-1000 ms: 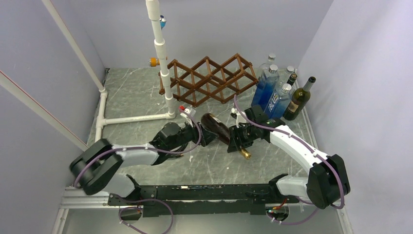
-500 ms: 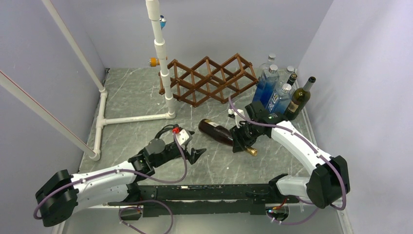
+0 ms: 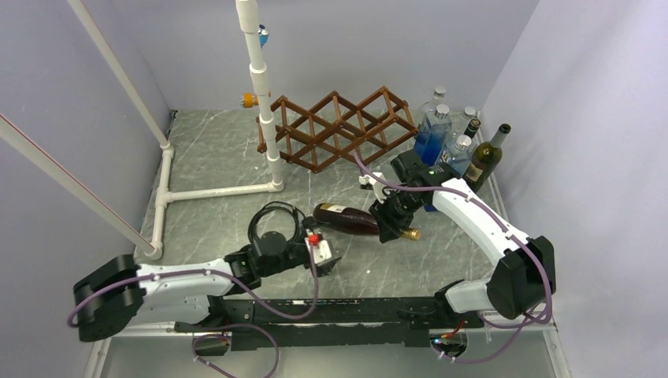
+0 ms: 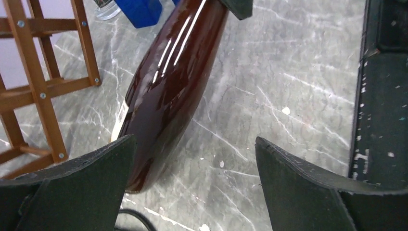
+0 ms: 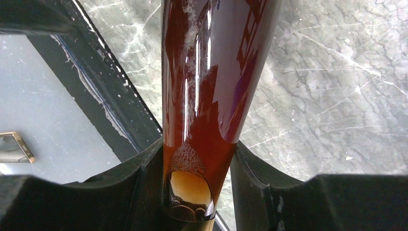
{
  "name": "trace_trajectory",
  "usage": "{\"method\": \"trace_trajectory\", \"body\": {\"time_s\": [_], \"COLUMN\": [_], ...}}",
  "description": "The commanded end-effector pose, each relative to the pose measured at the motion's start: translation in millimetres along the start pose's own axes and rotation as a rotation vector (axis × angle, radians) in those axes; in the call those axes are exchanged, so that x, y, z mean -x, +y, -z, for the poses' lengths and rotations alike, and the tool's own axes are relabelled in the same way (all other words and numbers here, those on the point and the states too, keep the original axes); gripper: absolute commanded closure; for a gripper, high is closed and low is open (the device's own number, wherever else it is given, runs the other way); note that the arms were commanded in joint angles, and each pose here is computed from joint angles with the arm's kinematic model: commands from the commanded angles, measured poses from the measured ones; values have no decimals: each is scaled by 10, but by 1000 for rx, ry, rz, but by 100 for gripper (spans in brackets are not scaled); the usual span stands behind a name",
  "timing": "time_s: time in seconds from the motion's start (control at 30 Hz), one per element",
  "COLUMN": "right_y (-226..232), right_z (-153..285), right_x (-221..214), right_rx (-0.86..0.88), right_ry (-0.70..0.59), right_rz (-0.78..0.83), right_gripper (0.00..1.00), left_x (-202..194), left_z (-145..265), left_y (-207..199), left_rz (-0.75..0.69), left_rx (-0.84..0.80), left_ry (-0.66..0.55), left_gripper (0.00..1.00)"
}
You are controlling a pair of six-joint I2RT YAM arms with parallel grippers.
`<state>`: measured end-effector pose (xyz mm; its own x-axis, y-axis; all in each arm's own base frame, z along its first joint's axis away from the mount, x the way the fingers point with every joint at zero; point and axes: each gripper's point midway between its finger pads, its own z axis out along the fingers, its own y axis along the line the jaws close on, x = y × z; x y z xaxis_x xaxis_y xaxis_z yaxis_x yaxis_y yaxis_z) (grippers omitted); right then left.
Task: Take the wine bottle off the wine rack
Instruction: Pick up the wine bottle from the wine rack.
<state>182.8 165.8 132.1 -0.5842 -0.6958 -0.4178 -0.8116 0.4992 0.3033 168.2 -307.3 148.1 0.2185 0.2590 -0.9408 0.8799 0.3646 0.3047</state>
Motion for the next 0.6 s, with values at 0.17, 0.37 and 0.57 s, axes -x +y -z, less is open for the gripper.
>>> {"method": "trace_trajectory", "body": {"time_s": [0.17, 0.37, 0.57], "right_y": [194, 224, 227], "right_z": [182, 134, 138], "right_x": [405, 399, 422], "right_rx": [56, 75, 80], "right_ry": [-131, -112, -105], "right_rz": [170, 179, 177], "right_gripper": [100, 100, 100], "left_x": [429, 477, 306], "left_z": [-506, -792, -1051], "left_y": [272, 190, 33], "left_rz": [-309, -377, -409], "left_rx": [175, 126, 49], "left_ry": [-84, -104, -75], "left_gripper": [1, 1, 1]}}
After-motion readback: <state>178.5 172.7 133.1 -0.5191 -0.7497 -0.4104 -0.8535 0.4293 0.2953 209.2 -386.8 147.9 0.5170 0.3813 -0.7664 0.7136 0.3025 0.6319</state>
